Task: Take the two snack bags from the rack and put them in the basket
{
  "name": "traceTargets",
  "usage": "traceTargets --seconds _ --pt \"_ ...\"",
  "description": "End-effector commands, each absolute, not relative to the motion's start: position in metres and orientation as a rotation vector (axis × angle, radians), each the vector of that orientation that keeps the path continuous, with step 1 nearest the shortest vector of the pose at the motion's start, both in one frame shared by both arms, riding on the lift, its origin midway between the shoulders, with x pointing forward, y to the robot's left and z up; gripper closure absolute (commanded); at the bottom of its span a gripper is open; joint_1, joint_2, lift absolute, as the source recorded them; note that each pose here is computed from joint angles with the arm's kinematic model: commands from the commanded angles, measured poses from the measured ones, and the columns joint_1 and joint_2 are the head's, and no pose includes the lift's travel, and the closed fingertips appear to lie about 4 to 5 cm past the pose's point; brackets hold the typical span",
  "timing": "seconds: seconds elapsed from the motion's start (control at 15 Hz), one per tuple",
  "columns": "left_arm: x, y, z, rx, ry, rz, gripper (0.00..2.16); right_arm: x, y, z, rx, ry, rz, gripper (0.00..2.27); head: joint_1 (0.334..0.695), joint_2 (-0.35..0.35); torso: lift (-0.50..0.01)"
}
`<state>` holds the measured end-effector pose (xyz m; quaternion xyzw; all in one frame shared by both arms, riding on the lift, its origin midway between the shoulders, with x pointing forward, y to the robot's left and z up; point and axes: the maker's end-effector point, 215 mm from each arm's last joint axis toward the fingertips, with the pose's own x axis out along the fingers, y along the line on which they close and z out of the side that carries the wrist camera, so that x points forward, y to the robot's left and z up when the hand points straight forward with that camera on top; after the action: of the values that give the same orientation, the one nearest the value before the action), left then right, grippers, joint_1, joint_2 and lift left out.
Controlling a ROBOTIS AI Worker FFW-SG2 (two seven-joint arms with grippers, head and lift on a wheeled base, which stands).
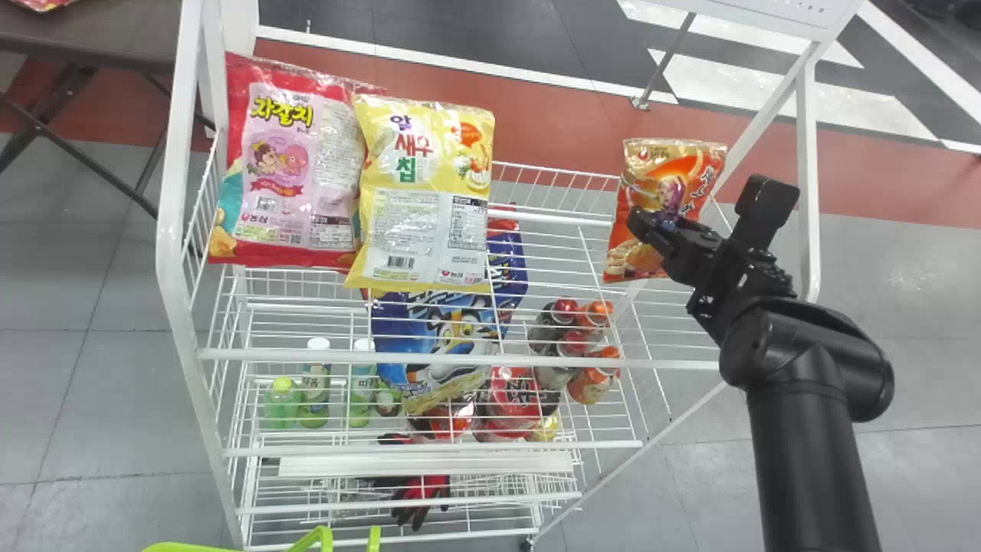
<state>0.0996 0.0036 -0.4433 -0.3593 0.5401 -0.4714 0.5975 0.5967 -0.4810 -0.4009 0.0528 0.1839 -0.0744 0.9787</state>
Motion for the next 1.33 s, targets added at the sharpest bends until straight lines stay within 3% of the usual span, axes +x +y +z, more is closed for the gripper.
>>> traceTargets --seconds 0.0,0.47,0.87,1.27 --pt "0.102 0.004 -0.445 -0.830 1.253 -1.092 1.87 0.593 -0.476 -0.405 0.107 0.381 -0.138 2.25 0.695 -0.350 -0.011" --pt "0.109 0.007 -0.444 -0.836 1.242 -1.090 1.87 0.570 -0.451 -0.367 0.081 0.318 -0.106 2.25 0.695 -0.350 -0.011" --pt "0.121 0.015 -0.434 -0.852 1.198 -1.083 1.87 0.493 -0.403 -0.349 0.091 0.355 -0.011 2.25 0.695 -0.350 -0.011" --pt "0.127 0.014 -0.430 -0.859 1.177 -1.087 1.87 0.385 -0.363 -0.366 0.203 0.583 0.087 2.25 0.695 -0.350 -0.011"
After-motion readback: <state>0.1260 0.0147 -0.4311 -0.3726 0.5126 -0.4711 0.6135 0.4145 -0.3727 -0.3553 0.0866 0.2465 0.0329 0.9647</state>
